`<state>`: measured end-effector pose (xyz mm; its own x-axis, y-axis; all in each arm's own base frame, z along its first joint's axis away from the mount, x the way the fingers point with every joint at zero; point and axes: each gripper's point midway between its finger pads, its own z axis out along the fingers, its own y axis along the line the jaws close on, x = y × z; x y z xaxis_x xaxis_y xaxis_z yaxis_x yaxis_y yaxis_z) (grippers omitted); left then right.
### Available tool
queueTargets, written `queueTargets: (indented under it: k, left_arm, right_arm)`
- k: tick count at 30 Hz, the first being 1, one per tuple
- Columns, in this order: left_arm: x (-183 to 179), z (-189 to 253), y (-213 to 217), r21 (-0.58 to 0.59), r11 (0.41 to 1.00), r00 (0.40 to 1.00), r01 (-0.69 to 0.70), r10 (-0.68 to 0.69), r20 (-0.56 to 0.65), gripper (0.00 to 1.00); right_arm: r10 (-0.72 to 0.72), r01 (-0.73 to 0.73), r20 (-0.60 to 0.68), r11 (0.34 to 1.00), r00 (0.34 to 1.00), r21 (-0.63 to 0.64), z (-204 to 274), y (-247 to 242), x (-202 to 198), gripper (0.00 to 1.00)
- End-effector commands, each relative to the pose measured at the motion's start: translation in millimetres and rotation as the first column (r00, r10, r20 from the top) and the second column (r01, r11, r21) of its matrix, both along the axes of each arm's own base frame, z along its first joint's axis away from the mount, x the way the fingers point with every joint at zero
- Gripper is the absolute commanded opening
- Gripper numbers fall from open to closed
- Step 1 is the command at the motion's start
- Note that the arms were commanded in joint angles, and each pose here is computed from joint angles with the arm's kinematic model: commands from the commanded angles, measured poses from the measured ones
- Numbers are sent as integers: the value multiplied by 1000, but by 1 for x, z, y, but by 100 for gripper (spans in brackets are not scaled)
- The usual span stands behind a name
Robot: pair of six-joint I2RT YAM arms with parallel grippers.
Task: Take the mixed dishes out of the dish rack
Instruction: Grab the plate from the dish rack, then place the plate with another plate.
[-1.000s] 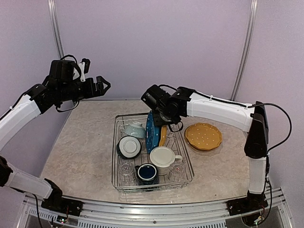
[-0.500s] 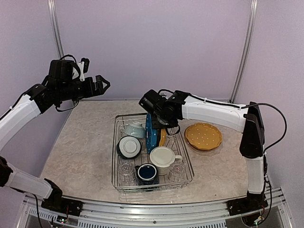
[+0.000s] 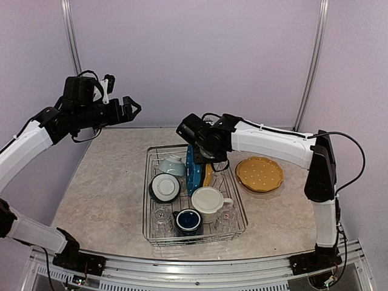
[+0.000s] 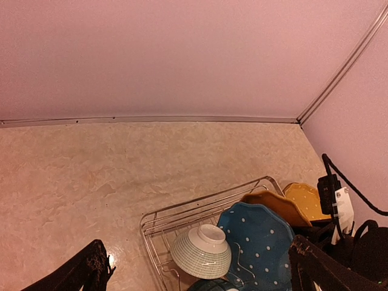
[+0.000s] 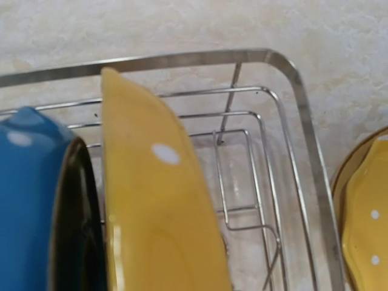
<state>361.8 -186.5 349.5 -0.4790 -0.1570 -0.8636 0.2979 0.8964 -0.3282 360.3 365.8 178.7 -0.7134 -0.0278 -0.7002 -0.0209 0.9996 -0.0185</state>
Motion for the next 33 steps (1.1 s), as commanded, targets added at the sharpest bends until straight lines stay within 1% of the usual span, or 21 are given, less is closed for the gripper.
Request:
queueTargets:
  k: [1,5,13,17,22,23,24,25,27,30,33]
  left_arm:
    - [4,-3,2,0,1000,1000,-12,12,-7,99]
    - [4,-5,2,3,1000,1000,-14,14,-12,99]
    - [7,-10,1,7,1000,1000,-15,16,-26,99]
    - [8,-13,0,11,1000,999,-17,17,-33,99]
    - [8,-15,-1,12,1000,999,-12,13,-41,99]
    - [8,-14,-1,11,1000,999,-12,12,-40,99]
    - [8,-14,-1,10,1000,999,-12,12,-40,99]
    - [8,-14,-1,10,1000,999,-11,12,-40,99]
    - [8,-15,-1,11,1000,999,-11,11,-42,99]
    - [9,-18,-3,14,1000,999,-7,7,-51,99]
    - [10,-19,-3,17,1000,998,-6,7,-57,99]
  right_arm:
    - [-24,31,107,998,994,-59,56,-15,-5,0]
    - [-40,53,155,996,987,-77,83,-30,-11,0]
    - [-46,70,232,993,972,-98,111,-53,-16,0]
    - [-19,40,257,996,966,-79,126,-56,-17,0]
    - [-18,27,277,999,961,-26,143,-71,-20,0]
    - [-21,18,294,1000,956,14,153,-74,-20,0]
    - [-14,6,290,1000,957,27,150,-78,-21,0]
    - [-12,-8,299,998,954,66,156,-80,-20,0]
    - [-2,-37,294,991,956,130,151,-89,-19,0]
    - [7,-90,299,961,954,263,153,-105,-16,0]
    - [-24,-103,311,917,950,387,155,-136,-9,0]
